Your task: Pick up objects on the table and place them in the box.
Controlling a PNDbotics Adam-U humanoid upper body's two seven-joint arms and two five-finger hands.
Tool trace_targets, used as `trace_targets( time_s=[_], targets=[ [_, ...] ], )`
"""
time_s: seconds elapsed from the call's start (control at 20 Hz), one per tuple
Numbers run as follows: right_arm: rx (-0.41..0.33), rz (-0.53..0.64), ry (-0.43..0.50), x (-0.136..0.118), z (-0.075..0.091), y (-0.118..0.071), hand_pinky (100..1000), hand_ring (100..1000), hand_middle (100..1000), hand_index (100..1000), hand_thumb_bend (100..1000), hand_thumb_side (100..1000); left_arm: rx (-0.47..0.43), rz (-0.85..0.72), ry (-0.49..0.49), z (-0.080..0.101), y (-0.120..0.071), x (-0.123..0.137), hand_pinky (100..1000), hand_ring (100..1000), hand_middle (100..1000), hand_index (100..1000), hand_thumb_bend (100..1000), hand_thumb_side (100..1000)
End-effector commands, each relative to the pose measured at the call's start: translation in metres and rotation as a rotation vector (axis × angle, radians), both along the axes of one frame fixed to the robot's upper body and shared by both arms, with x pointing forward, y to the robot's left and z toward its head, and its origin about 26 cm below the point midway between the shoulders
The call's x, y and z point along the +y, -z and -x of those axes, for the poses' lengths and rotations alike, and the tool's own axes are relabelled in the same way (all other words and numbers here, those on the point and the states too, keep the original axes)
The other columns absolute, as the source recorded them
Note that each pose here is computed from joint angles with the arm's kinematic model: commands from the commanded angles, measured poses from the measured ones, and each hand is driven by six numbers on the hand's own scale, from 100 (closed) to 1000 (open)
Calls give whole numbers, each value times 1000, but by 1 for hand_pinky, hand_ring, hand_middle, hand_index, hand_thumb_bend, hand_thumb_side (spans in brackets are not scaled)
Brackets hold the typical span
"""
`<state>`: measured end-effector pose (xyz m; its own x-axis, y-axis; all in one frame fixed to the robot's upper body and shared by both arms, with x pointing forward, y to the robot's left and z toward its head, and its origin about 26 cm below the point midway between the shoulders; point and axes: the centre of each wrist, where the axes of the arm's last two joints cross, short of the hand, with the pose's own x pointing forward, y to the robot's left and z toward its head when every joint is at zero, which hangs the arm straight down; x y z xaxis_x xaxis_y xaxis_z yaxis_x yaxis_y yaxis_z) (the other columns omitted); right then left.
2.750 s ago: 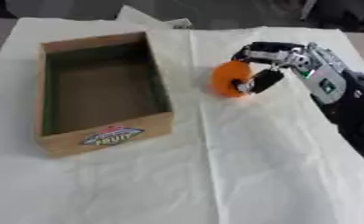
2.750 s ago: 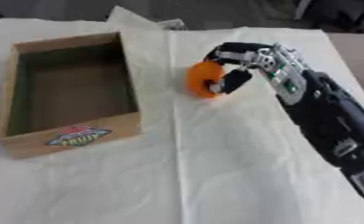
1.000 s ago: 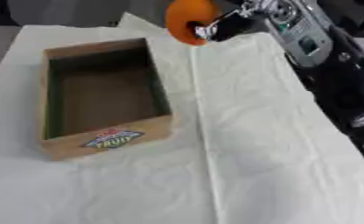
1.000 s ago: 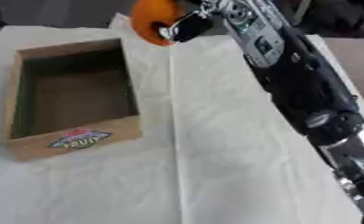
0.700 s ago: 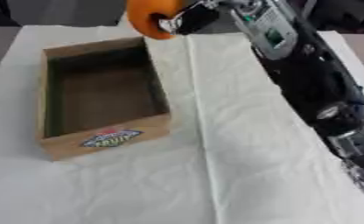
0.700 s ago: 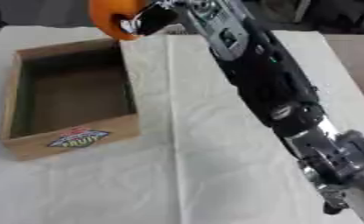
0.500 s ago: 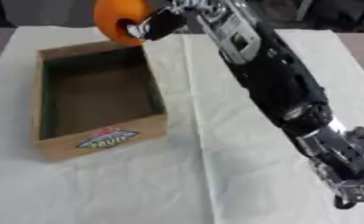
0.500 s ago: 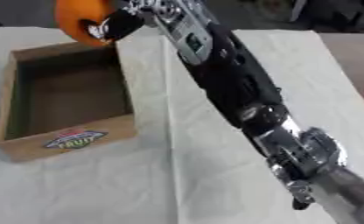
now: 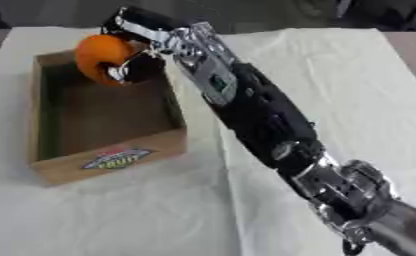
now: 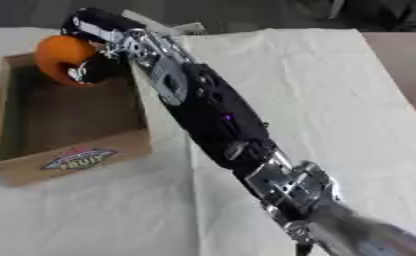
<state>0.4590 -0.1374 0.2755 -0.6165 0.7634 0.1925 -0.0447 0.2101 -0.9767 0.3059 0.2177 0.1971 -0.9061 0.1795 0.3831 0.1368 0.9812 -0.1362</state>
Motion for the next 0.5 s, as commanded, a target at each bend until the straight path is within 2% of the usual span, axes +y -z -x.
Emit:
trace_targets(
  time_s=[0.05, 0.4, 0.5],
  targets=[
    [-9, 23, 37, 0, -4, 1, 777, 676, 362, 611, 100, 198, -41, -5, -9, 2, -8, 0, 431, 553, 630, 719, 100, 936],
    [10, 141, 51, 3, -12, 23, 785, 705, 408, 658, 100, 198, -42, -4, 0, 2, -9, -3, 430, 551, 630, 718, 100, 938],
    [18, 184, 39, 5, -12, 27, 798, 743, 473, 735, 100, 198, -44, -5, 3, 1, -10, -3, 429, 551, 629, 718, 100, 937]
  ],
)
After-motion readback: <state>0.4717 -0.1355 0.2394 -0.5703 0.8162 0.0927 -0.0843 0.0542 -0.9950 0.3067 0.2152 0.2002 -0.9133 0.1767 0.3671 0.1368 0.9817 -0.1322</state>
